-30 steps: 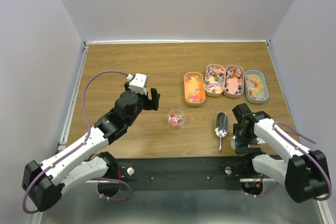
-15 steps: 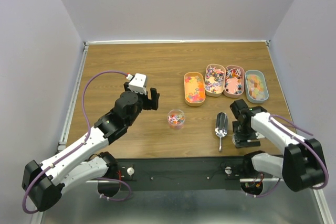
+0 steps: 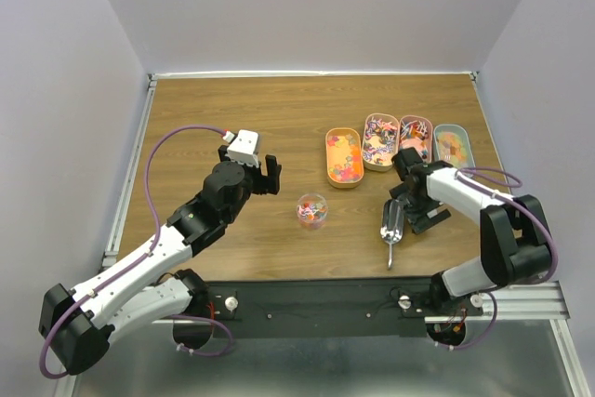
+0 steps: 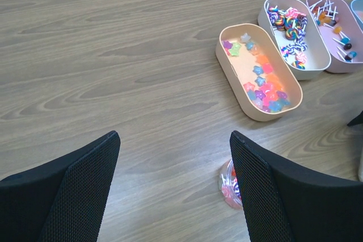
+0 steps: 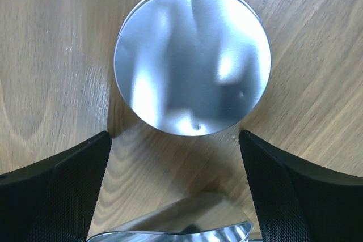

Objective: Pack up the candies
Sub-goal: Pick up the bottle lid at the center of the board.

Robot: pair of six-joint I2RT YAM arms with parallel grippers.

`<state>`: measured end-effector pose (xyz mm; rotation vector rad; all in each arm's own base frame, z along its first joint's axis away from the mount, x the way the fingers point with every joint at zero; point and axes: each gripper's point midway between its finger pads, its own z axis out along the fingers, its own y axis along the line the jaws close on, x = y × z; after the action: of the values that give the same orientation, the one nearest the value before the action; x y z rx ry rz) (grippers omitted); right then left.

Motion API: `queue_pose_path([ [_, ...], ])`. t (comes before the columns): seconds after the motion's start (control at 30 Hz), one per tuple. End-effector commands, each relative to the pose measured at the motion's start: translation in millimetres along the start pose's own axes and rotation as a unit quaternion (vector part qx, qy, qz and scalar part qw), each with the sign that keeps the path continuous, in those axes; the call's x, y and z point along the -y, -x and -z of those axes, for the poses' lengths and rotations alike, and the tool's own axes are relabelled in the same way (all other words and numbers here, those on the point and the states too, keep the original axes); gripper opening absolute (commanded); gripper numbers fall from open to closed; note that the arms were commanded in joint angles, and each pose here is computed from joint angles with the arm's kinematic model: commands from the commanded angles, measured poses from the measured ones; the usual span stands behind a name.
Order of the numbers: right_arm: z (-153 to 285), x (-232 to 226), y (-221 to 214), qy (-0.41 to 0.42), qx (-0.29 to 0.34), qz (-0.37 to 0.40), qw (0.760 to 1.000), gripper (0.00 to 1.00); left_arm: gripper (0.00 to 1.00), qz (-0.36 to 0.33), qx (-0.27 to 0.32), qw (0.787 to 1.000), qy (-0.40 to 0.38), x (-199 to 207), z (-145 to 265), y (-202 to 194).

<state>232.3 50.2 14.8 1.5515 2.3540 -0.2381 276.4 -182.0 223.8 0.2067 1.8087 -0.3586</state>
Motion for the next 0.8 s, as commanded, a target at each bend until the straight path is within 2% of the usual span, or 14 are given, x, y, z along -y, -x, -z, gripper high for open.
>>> queue_pose_path([
  [0.0, 2.4, 3.9, 10.1, 0.027, 0.03, 0.014, 0.999, 1.0, 0.86, -0.006, 0.005, 1.0, 0.016, -6.3, 1.5, 0.6],
  [0.17, -2.0, 16.1, 13.7, 0.015, 0.029, 0.002, 0.999, 1.0, 0.86, -0.005, 0.004, 1.0, 0.015, -5.6, 1.2, 0.1],
  [0.77, -4.9, 14.2, 50.0, -0.017, 0.05, -0.024, 0.998, 1.0, 0.86, -0.003, 0.007, 1.0, 0.01, -4.5, 2.8, 1.6],
])
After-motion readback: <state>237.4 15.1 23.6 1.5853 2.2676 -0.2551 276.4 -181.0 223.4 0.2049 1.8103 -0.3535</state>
